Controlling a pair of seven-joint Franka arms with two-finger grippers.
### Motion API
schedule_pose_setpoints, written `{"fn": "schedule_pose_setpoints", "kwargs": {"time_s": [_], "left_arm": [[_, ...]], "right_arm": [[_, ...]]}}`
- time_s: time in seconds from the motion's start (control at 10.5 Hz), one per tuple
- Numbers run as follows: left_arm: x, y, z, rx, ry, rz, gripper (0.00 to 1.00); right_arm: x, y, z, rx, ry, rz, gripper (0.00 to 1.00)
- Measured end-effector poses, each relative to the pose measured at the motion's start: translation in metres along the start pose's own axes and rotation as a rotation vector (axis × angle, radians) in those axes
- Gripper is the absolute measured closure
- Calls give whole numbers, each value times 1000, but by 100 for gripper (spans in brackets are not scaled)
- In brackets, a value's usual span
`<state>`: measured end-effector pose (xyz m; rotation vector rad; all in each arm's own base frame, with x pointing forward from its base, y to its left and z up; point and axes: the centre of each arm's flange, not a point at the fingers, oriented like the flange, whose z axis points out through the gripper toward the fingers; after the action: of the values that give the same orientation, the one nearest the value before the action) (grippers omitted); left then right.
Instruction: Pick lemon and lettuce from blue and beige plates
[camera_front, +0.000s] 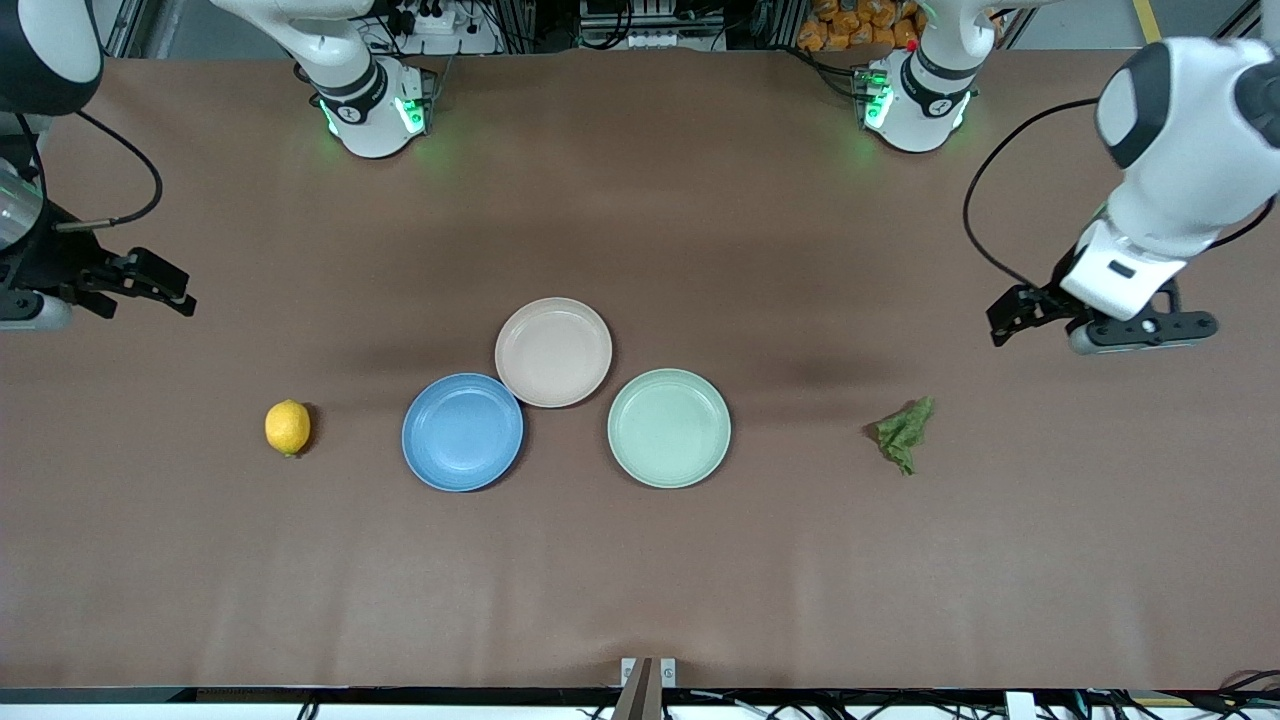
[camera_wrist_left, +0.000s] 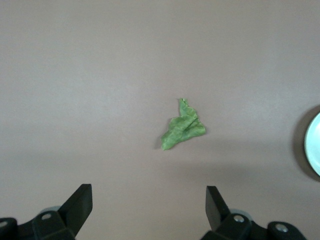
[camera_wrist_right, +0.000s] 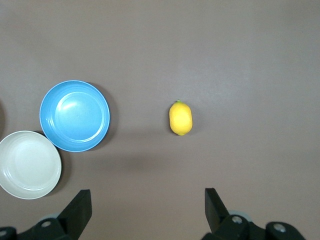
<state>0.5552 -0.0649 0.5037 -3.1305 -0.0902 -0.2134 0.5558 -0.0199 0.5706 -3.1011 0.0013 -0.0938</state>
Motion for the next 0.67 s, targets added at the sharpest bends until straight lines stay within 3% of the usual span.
{"fn": "schedule_pose_setpoints", "kwargs": {"time_s": [0.67], "left_arm": [[6, 1, -108, -6, -110, 14, 0]], "right_arm": [[-3, -8, -44, -1, -10, -16, 0]]}}
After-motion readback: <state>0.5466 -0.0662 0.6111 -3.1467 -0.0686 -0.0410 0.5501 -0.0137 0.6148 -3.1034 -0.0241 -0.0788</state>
